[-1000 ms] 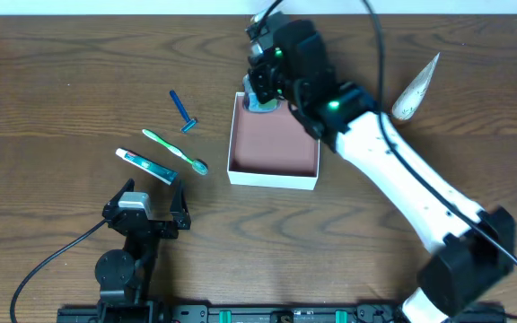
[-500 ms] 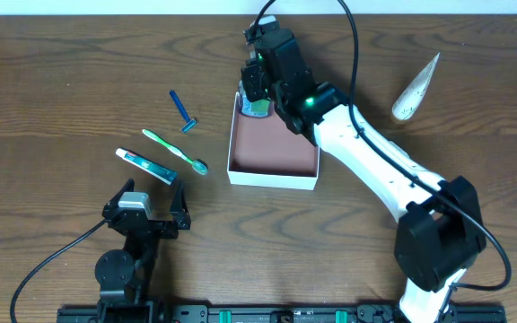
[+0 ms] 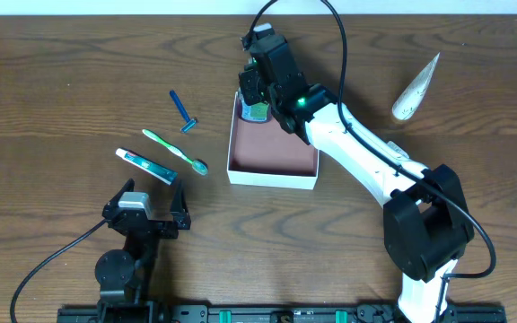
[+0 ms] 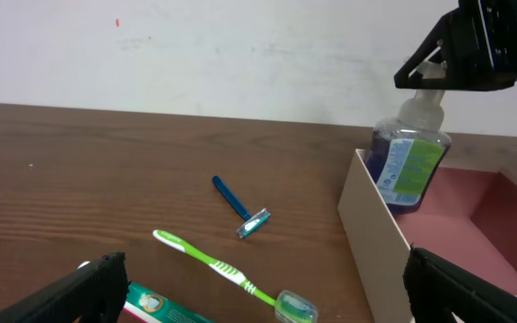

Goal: Pack container
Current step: 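Lift the soap bottle with the right gripper and lower it into the box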

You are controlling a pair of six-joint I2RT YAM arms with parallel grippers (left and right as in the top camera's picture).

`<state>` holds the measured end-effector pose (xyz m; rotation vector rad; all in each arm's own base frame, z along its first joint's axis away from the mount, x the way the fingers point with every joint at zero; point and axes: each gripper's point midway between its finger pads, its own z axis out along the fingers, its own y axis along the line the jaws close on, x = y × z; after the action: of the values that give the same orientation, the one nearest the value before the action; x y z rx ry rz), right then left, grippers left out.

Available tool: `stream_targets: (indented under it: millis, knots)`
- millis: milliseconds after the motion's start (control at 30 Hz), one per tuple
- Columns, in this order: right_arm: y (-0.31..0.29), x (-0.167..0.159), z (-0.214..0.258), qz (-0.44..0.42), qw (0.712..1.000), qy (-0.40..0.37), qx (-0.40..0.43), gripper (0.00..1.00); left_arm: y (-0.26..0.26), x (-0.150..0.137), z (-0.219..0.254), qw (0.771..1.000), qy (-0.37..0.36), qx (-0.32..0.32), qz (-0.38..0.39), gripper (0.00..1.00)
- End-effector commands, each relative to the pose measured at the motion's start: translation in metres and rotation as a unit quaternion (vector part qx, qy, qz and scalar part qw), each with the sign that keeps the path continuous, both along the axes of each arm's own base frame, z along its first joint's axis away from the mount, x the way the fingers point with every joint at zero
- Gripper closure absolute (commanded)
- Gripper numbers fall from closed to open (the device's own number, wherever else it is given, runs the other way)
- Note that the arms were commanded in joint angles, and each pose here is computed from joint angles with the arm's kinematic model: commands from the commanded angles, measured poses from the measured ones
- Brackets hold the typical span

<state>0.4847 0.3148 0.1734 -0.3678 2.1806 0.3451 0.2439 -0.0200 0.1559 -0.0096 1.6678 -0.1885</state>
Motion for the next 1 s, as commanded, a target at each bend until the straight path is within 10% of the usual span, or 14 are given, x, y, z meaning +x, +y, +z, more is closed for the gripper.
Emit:
stream_targets:
  millis: [0,967]
  knots:
    - [0.015,-0.003,0.023,0.026,0.999,-0.029,0.006,0.99,-0.003,-0.001,-0.015,1.0,0.023,-0.001,-0.008,0.02]
    - [0.026,0.003,-0.005,0.044,0.999,-0.022,0.0,0.99,-0.003,-0.001,-0.015,1.0,0.023,-0.001,-0.008,0.02]
